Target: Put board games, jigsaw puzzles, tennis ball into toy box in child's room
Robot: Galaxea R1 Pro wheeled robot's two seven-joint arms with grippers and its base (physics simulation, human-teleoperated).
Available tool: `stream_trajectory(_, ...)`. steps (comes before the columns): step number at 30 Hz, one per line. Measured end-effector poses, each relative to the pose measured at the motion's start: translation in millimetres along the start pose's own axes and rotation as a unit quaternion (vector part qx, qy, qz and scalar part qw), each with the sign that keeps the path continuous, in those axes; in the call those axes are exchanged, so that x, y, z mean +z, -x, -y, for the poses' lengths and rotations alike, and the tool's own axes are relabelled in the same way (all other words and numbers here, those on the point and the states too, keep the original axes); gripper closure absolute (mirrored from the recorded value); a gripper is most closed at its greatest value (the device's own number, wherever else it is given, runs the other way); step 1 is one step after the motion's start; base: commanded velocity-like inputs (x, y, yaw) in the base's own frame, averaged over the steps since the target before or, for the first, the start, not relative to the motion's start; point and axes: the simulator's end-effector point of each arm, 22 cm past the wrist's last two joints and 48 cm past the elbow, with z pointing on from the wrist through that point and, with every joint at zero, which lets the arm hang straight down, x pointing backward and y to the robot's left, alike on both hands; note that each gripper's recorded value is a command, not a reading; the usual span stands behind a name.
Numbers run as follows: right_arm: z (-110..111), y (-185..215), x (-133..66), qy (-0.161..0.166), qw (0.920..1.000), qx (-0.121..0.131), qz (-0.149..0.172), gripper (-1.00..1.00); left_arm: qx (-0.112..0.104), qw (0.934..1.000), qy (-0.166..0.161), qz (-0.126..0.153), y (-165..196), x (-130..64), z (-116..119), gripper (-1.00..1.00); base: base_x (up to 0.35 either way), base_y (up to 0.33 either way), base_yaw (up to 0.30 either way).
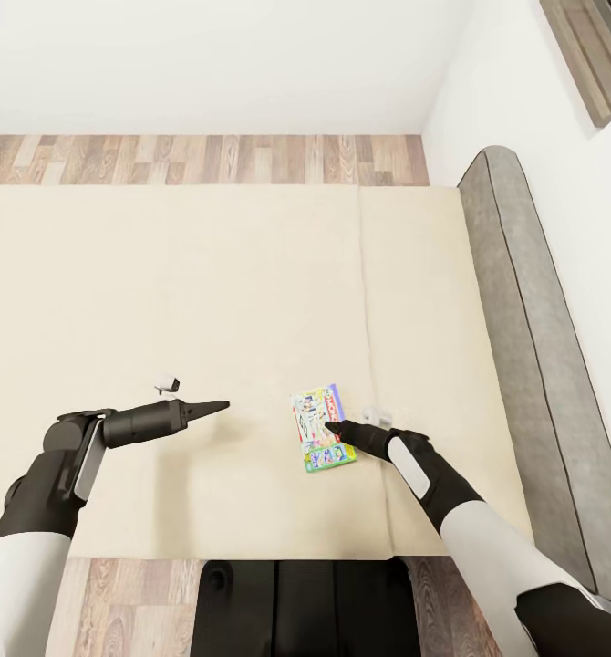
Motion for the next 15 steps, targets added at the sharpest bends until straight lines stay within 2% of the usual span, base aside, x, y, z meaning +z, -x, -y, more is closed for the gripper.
stream_trajectory(15, -1.7, 0.0, 0.0, 0.002, 1.0, 0.0, -0.001, -1.0, 0.0, 1.0, 0.0, 0.0, 0.4, 0.1, 0.2, -1.0, 0.0, 0.0, 0.0)
